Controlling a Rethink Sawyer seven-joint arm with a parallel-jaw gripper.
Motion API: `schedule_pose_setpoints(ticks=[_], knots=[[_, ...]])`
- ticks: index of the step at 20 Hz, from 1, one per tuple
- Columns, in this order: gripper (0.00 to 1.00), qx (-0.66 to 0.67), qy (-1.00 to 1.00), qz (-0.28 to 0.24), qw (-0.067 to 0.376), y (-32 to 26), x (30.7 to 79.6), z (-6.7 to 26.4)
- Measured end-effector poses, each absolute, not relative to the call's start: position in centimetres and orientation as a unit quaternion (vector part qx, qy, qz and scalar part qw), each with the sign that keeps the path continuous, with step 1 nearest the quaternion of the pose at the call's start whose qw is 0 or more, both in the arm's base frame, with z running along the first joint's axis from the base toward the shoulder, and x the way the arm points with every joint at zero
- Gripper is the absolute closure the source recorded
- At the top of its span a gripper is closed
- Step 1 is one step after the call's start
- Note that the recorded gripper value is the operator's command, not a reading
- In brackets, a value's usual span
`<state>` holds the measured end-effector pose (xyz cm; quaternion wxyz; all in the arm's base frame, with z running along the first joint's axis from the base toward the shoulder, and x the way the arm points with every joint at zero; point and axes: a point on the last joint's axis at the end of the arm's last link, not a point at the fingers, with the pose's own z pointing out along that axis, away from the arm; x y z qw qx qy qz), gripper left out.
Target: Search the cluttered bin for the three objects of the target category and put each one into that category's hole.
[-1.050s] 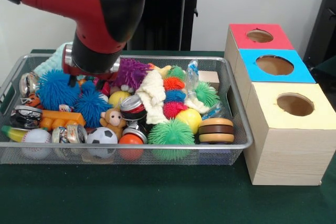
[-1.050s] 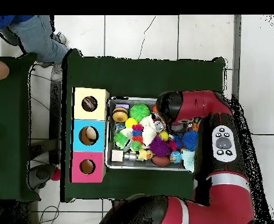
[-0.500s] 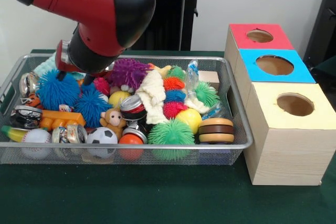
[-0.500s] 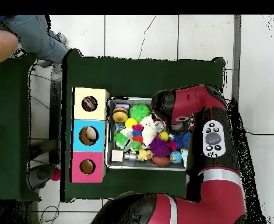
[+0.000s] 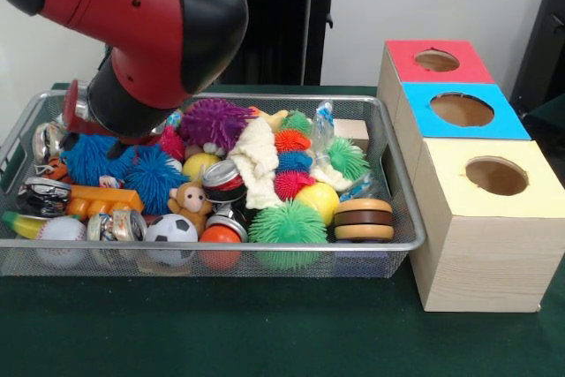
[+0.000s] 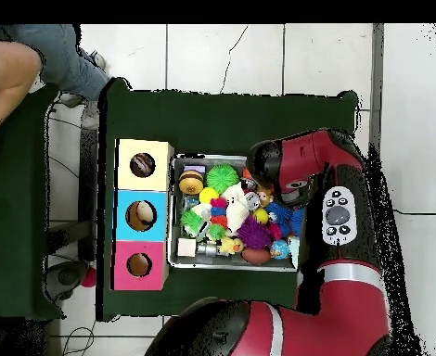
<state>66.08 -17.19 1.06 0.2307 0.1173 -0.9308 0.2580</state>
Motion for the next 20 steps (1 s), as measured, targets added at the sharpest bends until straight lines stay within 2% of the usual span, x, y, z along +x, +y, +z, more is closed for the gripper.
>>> schedule_pose_setpoints(ticks=[5,16,20], knots=[[0.0,0.119,-0.934,0.256,0.218,-17.8,66.4,-0.5],[0.0,0.122,-0.942,0.232,0.211,-20.2,63.6,-4.6],[0.0,0.122,-0.943,0.226,0.212,-20.5,62.7,-4.9]])
